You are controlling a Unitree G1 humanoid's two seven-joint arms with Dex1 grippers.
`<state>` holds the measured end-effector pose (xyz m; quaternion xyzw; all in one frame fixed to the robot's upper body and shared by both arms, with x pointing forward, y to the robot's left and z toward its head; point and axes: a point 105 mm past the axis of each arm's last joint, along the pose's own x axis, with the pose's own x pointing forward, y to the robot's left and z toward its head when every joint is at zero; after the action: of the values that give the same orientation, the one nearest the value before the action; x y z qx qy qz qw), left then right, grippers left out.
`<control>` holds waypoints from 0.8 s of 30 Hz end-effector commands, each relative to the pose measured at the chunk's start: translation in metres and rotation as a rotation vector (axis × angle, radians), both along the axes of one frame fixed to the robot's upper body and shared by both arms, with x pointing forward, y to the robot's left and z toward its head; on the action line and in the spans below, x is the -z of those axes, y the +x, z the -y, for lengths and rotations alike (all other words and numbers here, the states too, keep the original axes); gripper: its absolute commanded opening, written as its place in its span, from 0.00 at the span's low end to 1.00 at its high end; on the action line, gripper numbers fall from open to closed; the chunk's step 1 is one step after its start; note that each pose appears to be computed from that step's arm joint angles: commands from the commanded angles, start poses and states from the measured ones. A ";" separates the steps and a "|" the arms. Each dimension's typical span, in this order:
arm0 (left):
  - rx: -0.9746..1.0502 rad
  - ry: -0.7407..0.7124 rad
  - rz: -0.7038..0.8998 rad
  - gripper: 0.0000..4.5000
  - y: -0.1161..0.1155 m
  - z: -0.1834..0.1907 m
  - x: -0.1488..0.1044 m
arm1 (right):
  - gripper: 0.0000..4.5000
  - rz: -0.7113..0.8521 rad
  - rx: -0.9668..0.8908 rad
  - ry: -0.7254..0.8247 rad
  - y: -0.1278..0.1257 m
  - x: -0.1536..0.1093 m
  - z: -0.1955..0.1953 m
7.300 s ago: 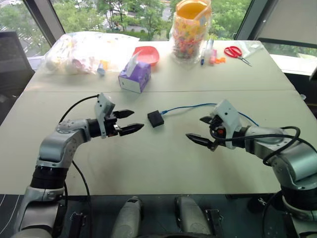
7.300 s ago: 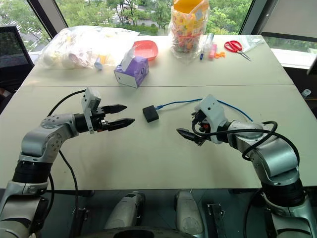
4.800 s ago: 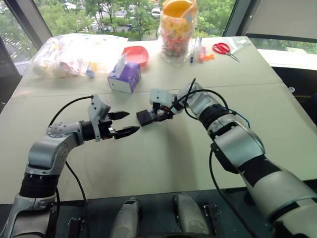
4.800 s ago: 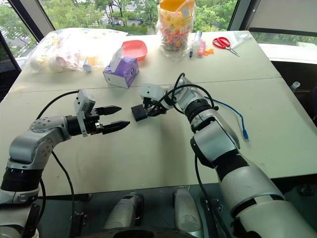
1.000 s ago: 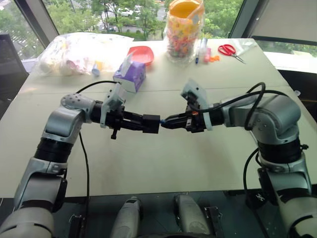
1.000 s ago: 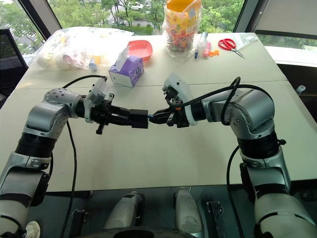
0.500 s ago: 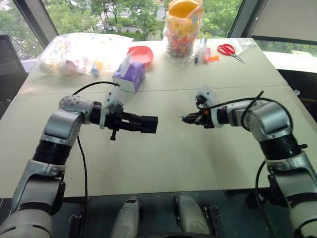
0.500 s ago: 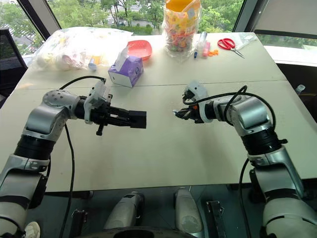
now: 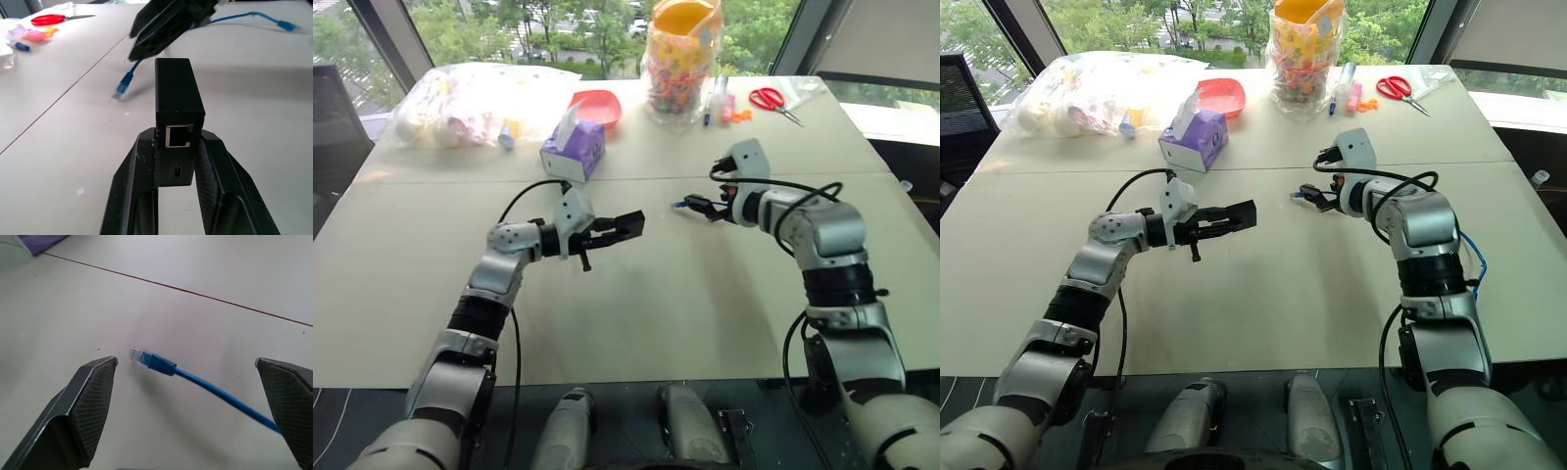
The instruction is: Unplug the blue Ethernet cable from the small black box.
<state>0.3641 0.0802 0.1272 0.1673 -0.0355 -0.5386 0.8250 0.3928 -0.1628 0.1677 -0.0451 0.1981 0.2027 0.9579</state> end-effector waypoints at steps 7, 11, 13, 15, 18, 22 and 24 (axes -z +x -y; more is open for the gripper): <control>-0.140 -0.008 0.104 0.10 0.016 -0.002 0.020 | 0.99 -0.003 -0.060 0.100 -0.062 -0.013 -0.009; -0.180 -0.040 0.015 0.21 0.018 -0.007 0.033 | 1.00 -0.025 -0.042 0.123 -0.073 -0.008 -0.013; -0.187 -0.051 -0.022 0.42 0.019 -0.008 0.037 | 1.00 -0.031 -0.037 0.132 -0.076 -0.007 -0.015; -0.192 -0.065 -0.058 0.60 0.019 -0.010 0.039 | 1.00 -0.037 -0.037 0.138 -0.078 -0.006 -0.016; -0.191 -0.068 -0.107 0.92 0.017 -0.014 0.043 | 1.00 -0.050 -0.043 0.145 -0.082 -0.004 -0.019; -0.174 -0.074 -0.121 0.99 0.013 -0.017 0.041 | 1.00 -0.061 -0.046 0.144 -0.086 -0.001 -0.020; -0.169 -0.076 -0.111 0.99 0.010 -0.022 0.036 | 1.00 -0.066 -0.050 0.138 -0.089 0.000 -0.019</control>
<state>0.3754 0.0931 0.0863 0.1107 0.0094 -0.4784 0.8711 0.3080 -0.1441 0.1599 0.0286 0.2317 0.2359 0.9433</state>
